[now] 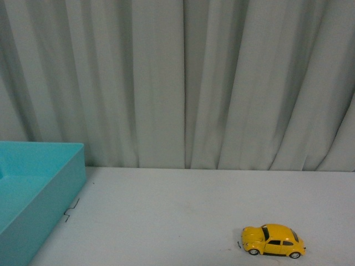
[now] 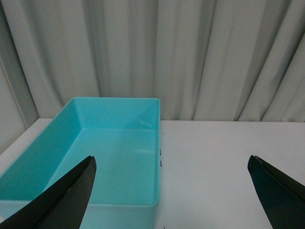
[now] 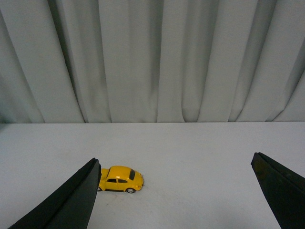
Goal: Wind up and store yellow beetle toy
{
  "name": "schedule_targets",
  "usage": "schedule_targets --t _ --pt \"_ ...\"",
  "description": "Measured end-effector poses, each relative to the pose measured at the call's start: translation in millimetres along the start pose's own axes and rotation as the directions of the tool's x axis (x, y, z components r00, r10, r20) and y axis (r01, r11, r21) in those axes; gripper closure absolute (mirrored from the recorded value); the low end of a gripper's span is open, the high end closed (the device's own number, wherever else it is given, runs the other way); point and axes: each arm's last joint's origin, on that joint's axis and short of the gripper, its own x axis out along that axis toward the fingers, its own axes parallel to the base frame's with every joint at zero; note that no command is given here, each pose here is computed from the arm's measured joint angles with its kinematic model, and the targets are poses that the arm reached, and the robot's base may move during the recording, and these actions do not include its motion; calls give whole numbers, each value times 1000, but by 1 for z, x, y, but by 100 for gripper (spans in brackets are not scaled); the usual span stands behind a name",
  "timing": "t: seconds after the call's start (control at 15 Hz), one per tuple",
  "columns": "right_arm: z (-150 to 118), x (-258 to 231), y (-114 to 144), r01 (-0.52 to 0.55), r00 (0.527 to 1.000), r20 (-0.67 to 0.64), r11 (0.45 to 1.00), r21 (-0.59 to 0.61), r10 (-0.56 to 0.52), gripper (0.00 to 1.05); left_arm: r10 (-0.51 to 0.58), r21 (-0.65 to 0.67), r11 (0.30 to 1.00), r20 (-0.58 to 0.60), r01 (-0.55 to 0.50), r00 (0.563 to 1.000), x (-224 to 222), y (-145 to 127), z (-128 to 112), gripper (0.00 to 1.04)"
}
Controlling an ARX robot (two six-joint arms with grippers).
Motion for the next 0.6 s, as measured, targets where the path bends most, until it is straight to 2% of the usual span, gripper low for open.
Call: schedule_targets --t 0.6 --pt "0 0 0 0 1000 1 1000 0 0 7 0 0 1000 0 0 1000 0 0 0 7"
